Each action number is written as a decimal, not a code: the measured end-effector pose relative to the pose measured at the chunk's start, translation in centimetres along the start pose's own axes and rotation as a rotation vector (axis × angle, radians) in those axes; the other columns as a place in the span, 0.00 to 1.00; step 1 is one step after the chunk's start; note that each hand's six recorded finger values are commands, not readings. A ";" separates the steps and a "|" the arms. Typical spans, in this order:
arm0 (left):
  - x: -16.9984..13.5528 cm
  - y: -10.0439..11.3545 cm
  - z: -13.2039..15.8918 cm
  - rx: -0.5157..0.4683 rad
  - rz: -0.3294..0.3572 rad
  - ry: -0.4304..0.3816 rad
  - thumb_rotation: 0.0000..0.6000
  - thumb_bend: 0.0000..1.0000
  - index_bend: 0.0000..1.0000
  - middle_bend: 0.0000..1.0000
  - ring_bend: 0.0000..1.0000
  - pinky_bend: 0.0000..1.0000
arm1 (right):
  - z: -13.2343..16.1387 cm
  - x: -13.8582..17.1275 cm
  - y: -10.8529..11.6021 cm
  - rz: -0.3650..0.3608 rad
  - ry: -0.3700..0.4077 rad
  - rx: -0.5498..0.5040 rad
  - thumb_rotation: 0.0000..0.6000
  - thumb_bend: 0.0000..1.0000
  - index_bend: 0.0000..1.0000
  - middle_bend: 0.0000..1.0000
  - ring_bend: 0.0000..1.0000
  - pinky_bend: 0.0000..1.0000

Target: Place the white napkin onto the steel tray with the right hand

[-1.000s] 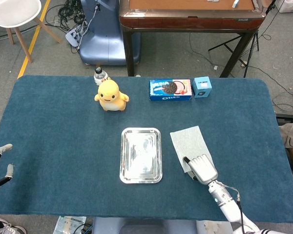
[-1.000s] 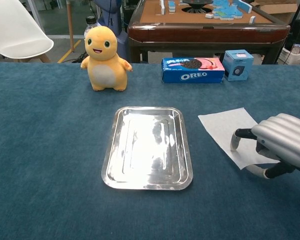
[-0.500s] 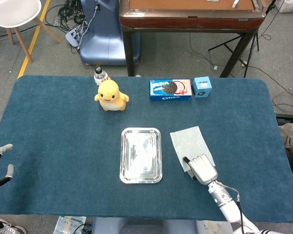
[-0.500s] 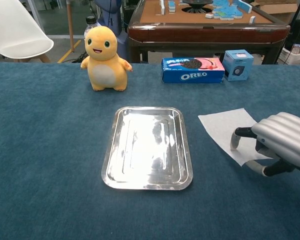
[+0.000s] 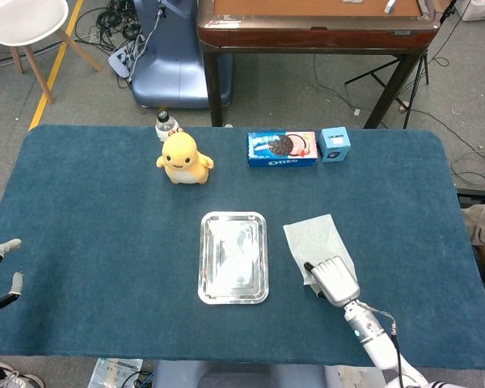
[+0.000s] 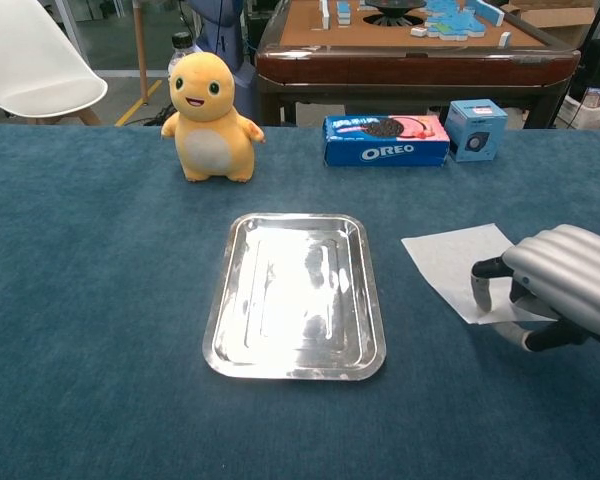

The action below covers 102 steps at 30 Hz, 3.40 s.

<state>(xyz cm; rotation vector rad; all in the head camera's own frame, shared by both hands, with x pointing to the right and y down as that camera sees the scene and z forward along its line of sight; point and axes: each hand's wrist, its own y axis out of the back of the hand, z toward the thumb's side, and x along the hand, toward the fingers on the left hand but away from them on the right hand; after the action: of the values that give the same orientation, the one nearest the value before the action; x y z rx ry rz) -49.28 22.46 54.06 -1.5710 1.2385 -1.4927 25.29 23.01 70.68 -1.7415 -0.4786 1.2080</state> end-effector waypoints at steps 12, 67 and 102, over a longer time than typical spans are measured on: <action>0.0 -0.1 0.0 0.000 -0.004 0.000 1.00 0.48 0.21 0.28 0.22 0.36 | -0.9 -0.3 1.4 -0.044 -0.035 -0.017 1.00 0.45 0.56 1.00 1.00 1.00; -0.4 2.0 -1.7 -0.024 0.037 0.046 1.00 0.48 0.21 0.28 0.22 0.36 | 5.5 -12.0 10.0 -0.378 -0.100 0.041 1.00 0.45 0.59 1.00 1.00 1.00; -0.5 3.2 -3.2 -0.030 0.046 0.087 1.00 0.48 0.32 0.28 0.22 0.36 | 15.7 -16.9 13.7 -0.496 0.163 0.114 1.00 0.45 0.62 1.00 1.00 1.00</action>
<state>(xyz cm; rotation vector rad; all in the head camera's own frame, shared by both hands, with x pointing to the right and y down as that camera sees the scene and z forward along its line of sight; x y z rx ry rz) -52.95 22.25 51.47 -1.5005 1.3434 -1.5333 1.56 11.21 66.48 -1.4902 -0.6806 0.7211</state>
